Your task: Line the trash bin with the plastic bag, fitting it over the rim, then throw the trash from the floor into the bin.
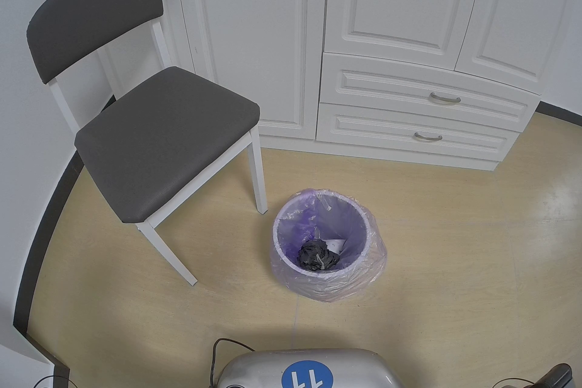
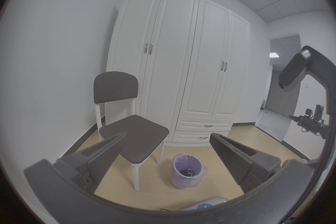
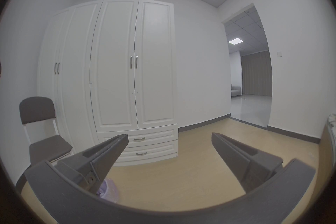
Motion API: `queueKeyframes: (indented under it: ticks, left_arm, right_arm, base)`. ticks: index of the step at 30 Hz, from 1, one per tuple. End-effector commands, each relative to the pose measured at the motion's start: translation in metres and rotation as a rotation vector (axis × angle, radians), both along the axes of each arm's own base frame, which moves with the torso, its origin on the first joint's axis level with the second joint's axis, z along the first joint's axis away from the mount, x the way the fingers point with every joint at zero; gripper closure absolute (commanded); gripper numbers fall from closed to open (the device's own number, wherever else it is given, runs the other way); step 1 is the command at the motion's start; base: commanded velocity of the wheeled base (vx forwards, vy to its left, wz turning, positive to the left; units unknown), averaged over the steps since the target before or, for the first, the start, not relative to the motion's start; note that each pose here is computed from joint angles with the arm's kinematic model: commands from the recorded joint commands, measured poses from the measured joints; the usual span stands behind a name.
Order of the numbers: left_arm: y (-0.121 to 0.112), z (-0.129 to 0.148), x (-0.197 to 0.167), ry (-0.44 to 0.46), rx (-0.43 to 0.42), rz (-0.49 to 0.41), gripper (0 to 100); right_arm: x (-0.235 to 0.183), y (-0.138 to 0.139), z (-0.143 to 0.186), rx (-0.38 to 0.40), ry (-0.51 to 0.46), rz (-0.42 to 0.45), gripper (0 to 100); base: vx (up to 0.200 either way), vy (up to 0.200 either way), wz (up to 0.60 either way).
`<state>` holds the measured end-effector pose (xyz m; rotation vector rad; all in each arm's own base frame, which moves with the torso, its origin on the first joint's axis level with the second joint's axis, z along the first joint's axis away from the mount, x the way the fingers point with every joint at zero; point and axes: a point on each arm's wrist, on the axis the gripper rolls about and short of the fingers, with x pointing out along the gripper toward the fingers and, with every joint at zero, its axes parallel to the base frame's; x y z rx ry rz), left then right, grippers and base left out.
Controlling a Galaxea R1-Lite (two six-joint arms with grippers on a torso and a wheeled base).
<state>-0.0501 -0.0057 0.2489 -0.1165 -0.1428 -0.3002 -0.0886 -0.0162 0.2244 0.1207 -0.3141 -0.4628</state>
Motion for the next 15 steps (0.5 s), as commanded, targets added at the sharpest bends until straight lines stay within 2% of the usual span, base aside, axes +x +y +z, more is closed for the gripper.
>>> queueKeyframes:
  ticks: [1, 6, 12, 15]
  left_arm:
    - [0.001, -0.004, -0.032, -0.096, -0.002, -0.006, 0]
    - [0.008, -0.023, -0.061, -0.126, -0.006, -0.066, 0]
    - [0.005, -0.027, -0.065, -0.125, -0.006, -0.011, 0]
    - [0.0, -0.043, -0.071, -0.145, 0.003, 0.027, 0]
  right_arm:
    - [-0.008, 0.001, -0.01, 0.02, -0.043, 0.012, 0]
    - [-0.01, 0.008, -0.031, -0.039, -0.056, 0.135, 0]
    - [-0.008, 0.01, -0.031, -0.055, -0.083, 0.179, 0]
    - [-0.001, 0.01, -0.036, -0.064, -0.076, 0.197, 0]
  base:
    - [0.0, 0.0, 0.0]
    - [0.0, 0.0, 0.0]
    - [0.0, 0.0, 0.0]
    - [0.0, 0.0, 0.0]
